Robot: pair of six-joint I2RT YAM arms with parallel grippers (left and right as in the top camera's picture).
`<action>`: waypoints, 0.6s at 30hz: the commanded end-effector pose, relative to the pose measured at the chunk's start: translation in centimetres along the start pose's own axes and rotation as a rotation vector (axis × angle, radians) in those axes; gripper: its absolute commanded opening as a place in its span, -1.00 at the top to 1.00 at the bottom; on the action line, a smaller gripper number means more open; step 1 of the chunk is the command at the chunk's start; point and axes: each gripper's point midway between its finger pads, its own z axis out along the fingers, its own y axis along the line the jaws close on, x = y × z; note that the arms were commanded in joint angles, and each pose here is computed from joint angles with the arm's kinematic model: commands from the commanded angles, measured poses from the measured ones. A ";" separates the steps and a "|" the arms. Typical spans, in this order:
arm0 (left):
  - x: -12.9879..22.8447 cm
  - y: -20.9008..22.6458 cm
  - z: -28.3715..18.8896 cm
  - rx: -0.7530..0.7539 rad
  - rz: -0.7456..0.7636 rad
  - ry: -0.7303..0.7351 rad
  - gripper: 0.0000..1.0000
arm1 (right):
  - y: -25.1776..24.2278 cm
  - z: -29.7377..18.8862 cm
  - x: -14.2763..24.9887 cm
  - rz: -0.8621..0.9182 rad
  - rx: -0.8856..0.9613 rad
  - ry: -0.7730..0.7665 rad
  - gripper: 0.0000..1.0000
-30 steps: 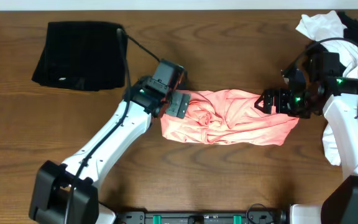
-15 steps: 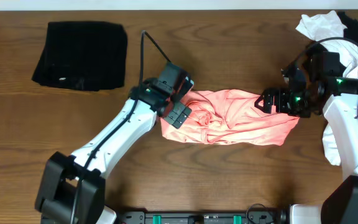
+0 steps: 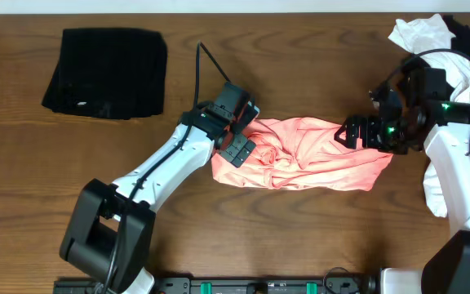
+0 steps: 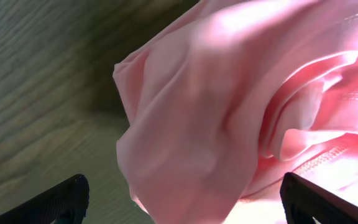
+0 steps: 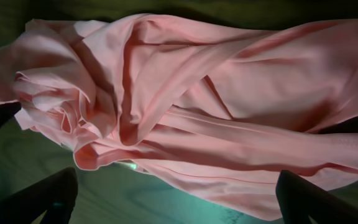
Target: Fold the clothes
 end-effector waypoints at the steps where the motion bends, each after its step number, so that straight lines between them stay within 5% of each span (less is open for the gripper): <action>1: -0.1 -0.2 0.6 0.005 0.020 0.005 -0.98 | 0.3 0.1 0.0 -0.024 -0.004 0.000 -0.98; 12: -0.2 0.0 1.8 -0.008 0.019 0.006 -0.79 | 0.3 0.1 0.0 -0.024 -0.004 0.001 -0.99; 18: -0.8 0.1 1.8 -0.011 0.018 -0.015 0.01 | 0.0 0.1 0.1 -0.022 0.017 0.004 -0.99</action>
